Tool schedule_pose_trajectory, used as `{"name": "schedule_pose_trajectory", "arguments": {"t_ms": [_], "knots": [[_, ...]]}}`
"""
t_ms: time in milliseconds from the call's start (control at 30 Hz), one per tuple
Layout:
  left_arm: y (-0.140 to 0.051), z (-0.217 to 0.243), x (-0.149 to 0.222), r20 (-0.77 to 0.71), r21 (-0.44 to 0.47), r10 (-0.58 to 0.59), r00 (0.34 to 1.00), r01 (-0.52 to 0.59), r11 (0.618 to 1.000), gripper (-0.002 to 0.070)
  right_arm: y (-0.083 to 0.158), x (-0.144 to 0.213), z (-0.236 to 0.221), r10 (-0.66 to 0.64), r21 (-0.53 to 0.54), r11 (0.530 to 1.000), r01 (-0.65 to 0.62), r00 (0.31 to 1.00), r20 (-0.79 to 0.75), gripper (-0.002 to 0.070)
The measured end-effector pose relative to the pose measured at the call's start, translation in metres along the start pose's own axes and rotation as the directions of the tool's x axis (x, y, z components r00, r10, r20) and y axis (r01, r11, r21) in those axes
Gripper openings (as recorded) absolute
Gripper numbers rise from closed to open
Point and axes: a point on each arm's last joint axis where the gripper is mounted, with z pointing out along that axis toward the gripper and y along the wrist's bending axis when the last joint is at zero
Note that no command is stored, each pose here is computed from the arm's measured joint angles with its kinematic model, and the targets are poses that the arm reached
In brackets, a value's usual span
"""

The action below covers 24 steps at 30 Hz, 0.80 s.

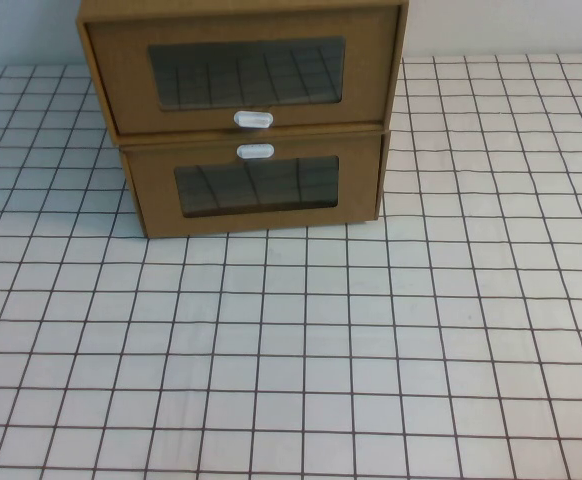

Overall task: Open the shoe box
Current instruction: 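Pull the top drawer of the cardboard box fully open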

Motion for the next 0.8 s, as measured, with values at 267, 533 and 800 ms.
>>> {"name": "schedule_pose_trajectory", "arguments": {"t_ms": [267,533,800], "knots": [[-0.001,0.0,-0.001,0.007,0.007,-0.029,1.0,0.029,1.0,-0.0002,0.0,0.0,0.0,0.0,0.0,1.0,0.0,1.0,0.0,-0.0013],[-0.005,-0.001,-0.012,0.108,0.099,-0.34,0.934,0.33,0.939,-0.0002,0.0,0.0,0.0,0.0,0.0,1.0,0.0,1.0,0.0,-0.0013],[-0.002,-0.003,-0.023,0.193,0.165,-0.581,0.791,0.557,0.814,-0.0002,0.0,0.0,0.0,0.0,0.0,1.0,0.0,1.0,0.0,-0.0013]]}}
